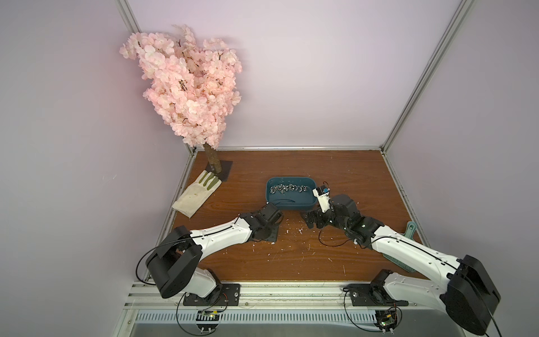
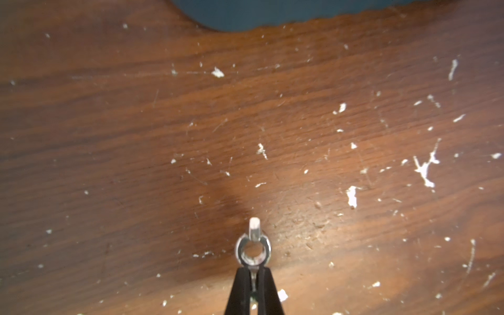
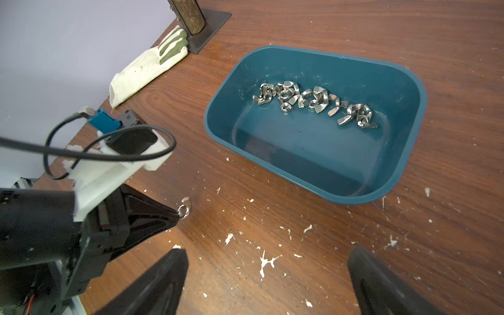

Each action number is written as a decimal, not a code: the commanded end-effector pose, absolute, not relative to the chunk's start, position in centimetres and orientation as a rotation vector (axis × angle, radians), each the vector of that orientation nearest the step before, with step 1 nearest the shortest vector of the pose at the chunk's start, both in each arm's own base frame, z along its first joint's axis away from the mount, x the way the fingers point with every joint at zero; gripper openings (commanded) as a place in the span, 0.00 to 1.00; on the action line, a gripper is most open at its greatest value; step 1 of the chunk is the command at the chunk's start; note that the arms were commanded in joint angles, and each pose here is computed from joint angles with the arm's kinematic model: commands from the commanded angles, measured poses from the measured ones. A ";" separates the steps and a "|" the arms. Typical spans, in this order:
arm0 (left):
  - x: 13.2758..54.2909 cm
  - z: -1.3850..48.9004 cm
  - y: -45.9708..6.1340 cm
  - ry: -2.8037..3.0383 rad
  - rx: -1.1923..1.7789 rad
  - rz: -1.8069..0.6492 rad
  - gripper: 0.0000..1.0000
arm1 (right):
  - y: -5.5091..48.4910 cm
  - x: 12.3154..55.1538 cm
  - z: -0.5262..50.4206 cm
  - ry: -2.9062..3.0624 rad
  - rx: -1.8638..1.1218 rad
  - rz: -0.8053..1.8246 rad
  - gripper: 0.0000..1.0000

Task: Take out the wing nut from the storage box
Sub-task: Place the wing nut at the center of the board, then pick up the wing nut from the storage box.

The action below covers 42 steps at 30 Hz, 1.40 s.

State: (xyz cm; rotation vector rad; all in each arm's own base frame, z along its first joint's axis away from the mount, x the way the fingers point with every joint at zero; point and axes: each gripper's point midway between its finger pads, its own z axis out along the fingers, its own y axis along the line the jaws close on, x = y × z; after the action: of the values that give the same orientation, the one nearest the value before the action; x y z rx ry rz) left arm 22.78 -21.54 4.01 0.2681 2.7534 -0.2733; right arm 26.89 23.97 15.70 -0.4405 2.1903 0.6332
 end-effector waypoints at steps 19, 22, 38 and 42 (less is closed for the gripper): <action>25.1 6.1 -22.6 2.723 0.248 -0.202 0.44 | 22.4 28.4 16.5 2.188 -0.361 0.488 1.00; 26.7 8.0 -22.8 2.687 0.217 -0.215 0.51 | 22.0 29.1 16.8 2.181 -0.348 0.444 1.00; 36.4 13.8 -20.6 2.534 0.036 -0.177 1.00 | 23.0 33.7 18.6 2.166 -0.351 0.366 1.00; 38.2 13.8 -21.1 2.519 0.111 -0.122 1.00 | 23.0 34.9 19.1 2.157 -0.343 0.371 1.00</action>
State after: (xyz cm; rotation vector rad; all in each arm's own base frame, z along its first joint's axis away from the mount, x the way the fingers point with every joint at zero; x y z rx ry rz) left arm 37.22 -21.63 13.72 0.0538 2.5254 -0.1977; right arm 33.76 22.81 17.18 -0.3419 2.2064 0.3686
